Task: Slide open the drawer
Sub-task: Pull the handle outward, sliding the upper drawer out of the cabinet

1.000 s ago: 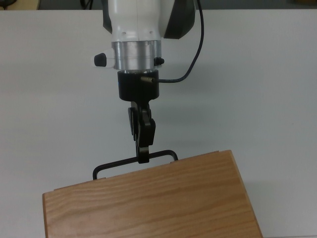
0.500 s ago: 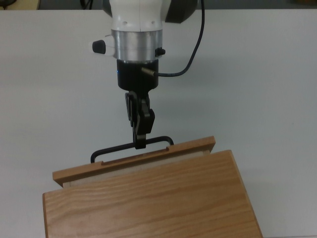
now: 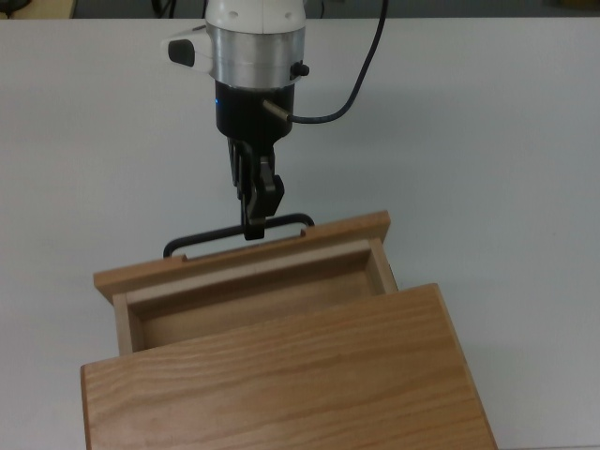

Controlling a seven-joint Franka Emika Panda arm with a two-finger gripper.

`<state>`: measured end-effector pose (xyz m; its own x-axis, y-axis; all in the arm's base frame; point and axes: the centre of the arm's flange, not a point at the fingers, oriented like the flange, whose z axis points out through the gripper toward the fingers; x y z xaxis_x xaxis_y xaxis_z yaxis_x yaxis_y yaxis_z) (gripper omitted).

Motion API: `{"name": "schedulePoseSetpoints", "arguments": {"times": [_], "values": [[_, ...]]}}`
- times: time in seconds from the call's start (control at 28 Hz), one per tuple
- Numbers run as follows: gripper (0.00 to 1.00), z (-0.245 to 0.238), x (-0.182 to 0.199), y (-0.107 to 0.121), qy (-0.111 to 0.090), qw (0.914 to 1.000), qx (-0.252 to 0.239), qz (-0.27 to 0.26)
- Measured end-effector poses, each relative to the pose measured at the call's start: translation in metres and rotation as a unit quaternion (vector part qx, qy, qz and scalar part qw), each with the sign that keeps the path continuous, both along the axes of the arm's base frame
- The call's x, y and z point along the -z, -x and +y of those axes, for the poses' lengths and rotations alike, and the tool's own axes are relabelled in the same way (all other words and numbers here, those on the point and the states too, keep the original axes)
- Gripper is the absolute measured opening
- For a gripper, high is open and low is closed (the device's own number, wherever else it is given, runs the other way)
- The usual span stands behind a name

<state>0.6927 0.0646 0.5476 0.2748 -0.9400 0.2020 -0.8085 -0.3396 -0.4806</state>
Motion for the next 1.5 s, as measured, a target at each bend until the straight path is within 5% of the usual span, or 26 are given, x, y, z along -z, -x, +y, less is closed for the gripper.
{"name": "schedulePoseSetpoints", "arguments": {"times": [0.5, 1.04, 1.5], "values": [[0.16, -0.019, 0.008, 0.027, 0.027, 0.994, 0.01, 0.105], [0.16, -0.035, -0.017, 0.072, 0.008, 0.9775, -0.02, 0.21], [0.16, -0.052, -0.04, 0.083, 0.004, 0.9795, -0.016, 0.201]]}}
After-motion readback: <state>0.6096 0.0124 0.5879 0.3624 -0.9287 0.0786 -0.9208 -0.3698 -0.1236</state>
